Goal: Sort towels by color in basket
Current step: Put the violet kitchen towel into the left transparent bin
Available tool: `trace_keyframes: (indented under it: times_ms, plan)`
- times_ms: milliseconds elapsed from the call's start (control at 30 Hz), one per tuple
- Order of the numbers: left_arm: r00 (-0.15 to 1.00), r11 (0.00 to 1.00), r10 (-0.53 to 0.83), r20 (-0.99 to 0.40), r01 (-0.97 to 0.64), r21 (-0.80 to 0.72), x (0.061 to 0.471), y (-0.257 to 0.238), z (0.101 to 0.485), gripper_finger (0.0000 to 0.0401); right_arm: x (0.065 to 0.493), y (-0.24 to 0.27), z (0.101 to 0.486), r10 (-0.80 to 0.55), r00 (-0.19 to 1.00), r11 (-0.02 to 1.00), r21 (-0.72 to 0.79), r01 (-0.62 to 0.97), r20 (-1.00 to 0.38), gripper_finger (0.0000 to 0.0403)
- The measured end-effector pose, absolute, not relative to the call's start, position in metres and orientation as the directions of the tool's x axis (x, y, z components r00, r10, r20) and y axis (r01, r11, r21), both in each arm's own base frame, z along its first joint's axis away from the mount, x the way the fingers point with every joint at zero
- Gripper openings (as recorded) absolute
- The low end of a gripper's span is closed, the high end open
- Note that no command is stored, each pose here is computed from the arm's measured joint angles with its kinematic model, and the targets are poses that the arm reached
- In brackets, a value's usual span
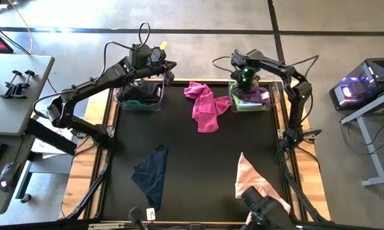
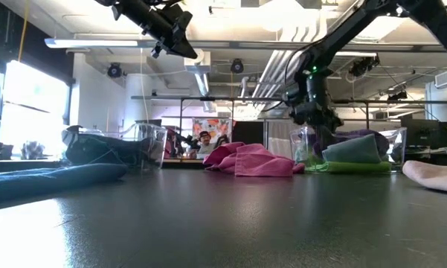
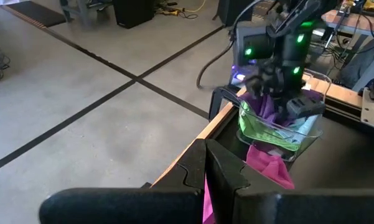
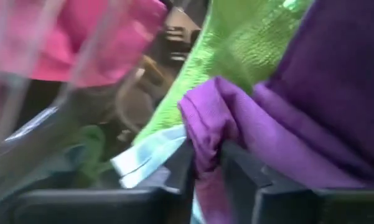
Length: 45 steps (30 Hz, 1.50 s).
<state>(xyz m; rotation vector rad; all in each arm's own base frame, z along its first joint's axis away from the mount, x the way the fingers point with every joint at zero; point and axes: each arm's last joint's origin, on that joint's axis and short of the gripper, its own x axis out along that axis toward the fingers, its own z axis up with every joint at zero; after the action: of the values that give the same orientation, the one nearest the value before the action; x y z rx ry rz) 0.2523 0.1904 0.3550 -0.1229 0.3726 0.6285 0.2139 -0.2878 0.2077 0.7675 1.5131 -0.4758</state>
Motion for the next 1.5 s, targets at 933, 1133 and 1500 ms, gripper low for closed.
trace_keyframes:
  times_ms: [933,1133,1500]
  plan:
    - [0.745,0.804,0.551,-0.376,-0.595,-0.001,0.252,0.191,0.355,0.0000,0.160,-0.250,0.188,-0.094,0.092,0.438,0.041,0.898,-0.991,0.0035]
    - [0.747,0.804,0.553,-0.369,-0.595,-0.001,0.252,0.191,0.356,0.0000,0.158,-0.249,0.191,-0.067,0.083,0.426,0.047,0.903,-0.994,0.0049]
    - [0.749,0.804,0.554,-0.363,-0.595,0.000,0.253,0.191,0.356,0.0000,0.163,-0.257,0.249,-0.072,0.105,0.452,0.061,0.890,-0.992,0.0187]
